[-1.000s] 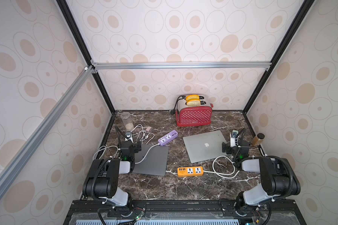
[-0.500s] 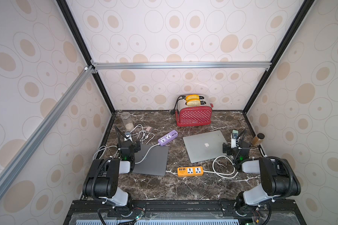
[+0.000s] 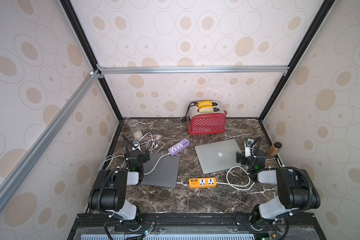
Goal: Unplug the laptop charger
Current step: Reset both arms
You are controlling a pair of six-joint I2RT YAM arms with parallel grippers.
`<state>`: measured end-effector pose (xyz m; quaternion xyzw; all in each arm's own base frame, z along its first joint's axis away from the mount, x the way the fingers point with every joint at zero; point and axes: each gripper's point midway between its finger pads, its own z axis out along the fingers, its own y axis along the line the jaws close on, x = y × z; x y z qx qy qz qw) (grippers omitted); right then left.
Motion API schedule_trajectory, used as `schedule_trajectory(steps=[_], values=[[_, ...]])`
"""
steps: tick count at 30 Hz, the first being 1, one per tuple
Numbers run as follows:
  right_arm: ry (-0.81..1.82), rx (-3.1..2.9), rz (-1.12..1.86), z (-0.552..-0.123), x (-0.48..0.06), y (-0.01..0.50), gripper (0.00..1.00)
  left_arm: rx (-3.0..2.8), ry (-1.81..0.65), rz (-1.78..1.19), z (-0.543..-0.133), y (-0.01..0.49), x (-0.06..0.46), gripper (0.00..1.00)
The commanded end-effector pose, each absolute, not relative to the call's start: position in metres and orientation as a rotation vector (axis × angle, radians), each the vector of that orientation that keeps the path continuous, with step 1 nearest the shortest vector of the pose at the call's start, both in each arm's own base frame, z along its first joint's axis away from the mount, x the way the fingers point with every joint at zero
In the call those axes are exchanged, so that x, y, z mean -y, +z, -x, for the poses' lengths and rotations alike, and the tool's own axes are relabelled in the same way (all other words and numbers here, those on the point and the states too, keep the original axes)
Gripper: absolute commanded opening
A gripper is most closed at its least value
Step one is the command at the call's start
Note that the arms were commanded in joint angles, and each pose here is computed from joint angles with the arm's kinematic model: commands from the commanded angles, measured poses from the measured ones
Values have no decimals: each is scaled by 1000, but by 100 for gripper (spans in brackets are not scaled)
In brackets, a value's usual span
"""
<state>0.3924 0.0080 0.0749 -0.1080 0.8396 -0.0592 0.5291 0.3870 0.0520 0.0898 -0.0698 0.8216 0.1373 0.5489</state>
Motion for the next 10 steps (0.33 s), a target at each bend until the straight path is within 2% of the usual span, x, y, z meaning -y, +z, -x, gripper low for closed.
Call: schedule_trajectory(steps=[1,10], values=[[-148,-1996,248,-399,-7,81,100,-1914,326,187,-395,100,-55,99],[-152,-1984,250,-397,-7,83,100,-1916,327,186,-394,99,-55,99]])
